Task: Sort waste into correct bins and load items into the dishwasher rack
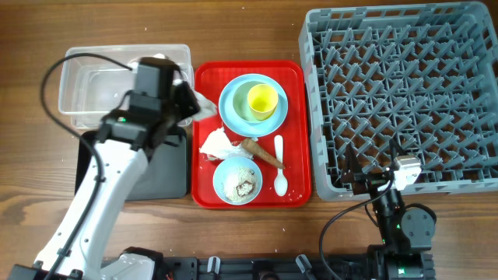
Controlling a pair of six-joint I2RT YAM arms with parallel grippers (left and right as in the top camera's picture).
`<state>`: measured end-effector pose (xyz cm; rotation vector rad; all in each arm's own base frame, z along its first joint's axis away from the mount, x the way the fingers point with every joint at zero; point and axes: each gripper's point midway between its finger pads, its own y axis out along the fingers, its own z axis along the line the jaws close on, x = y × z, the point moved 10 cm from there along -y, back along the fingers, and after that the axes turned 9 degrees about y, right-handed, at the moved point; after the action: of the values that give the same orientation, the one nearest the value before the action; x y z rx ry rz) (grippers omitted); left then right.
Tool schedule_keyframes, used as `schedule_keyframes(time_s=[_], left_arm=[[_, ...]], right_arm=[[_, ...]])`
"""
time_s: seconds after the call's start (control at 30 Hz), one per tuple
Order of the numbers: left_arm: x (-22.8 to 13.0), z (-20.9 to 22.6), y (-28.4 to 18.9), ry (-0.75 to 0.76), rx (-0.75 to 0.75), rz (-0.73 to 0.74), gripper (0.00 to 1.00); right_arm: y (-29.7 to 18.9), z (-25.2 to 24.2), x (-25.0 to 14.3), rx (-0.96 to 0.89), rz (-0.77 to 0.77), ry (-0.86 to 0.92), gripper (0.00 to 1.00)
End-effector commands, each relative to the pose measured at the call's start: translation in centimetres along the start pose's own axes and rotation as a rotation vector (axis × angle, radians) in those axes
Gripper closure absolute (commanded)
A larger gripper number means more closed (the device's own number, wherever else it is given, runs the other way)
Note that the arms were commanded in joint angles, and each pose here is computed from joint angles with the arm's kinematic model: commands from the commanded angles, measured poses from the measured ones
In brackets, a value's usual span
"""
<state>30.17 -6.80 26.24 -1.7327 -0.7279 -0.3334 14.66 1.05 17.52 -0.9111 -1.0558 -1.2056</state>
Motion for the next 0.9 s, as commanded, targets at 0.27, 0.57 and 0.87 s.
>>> schedule_keyframes(time_s=[0.27, 0.57, 0.87], left_arm=[[3.0, 7.0, 3.6, -0.164, 0.161, -0.025, 0.96], [3.2, 8.7, 8.2, -0.19, 0.189, -0.006, 0.94], [4.5, 8.2, 7.8, -0.184, 0.146, -0.073, 0.25]], right_arm=[[-0.1, 0.0, 0.2, -0.003, -0.014, 0.011, 0.0], [-0.1, 0.0, 0.2, -0.003, -0.014, 0.011, 0.0], [-0.1, 0.0, 0.2, -0.003, -0.014, 0.011, 0.0]])
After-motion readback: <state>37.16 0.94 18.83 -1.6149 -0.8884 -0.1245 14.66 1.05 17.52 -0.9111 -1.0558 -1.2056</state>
